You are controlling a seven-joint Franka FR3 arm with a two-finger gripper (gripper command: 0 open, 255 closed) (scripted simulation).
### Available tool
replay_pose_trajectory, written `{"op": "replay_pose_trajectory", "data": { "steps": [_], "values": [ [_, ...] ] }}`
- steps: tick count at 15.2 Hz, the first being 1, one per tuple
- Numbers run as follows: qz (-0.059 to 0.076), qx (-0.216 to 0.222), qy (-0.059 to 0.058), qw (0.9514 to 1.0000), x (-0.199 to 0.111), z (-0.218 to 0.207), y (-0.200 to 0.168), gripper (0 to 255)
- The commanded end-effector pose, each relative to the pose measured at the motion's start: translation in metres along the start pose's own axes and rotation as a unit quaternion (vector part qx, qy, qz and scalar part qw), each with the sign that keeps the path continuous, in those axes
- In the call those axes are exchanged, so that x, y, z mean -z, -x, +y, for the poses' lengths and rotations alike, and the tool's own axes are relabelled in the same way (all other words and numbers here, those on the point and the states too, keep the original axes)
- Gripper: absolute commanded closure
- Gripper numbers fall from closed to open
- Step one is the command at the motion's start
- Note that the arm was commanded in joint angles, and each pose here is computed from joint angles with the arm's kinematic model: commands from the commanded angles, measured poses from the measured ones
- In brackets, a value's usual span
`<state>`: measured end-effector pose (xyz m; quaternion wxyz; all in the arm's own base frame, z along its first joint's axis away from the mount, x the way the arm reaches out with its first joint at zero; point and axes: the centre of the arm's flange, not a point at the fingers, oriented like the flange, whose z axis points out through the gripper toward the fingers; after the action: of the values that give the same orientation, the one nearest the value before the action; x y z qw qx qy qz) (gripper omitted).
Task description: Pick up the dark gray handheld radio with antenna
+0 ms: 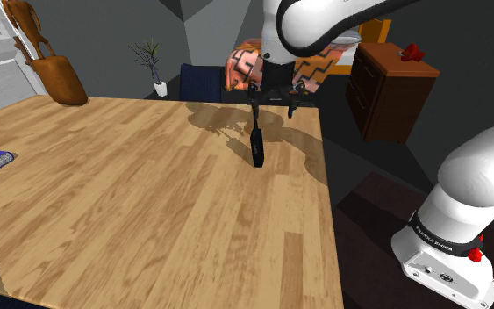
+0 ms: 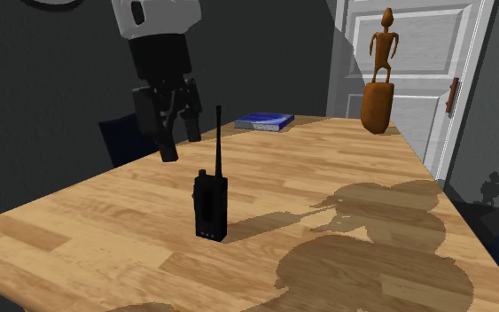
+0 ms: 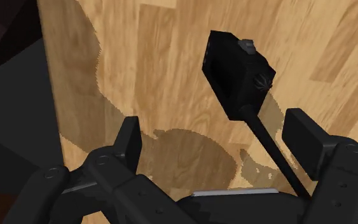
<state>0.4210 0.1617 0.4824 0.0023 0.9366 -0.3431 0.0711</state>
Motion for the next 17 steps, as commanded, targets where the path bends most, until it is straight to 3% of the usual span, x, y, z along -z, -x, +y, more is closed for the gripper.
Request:
{"op": "replay_pose_trajectory", "data": {
  "steps": [1,4,13,14,17],
  "values": [
    [0.01,-0.043,0.004,0.999,-0.012,-0.023,-0.003,0],
    [0.024,-0.091,0.01,0.9955,-0.03,-0.051,-0.011,0],
    [0.024,-0.091,0.01,0.9955,-0.069,-0.05,-0.006,0],
    [0.024,-0.091,0.01,0.9955,-0.069,-0.05,-0.006,255],
    [0.024,-0.091,0.01,0.9955,-0.07,-0.05,-0.007,255]
  ]
}}
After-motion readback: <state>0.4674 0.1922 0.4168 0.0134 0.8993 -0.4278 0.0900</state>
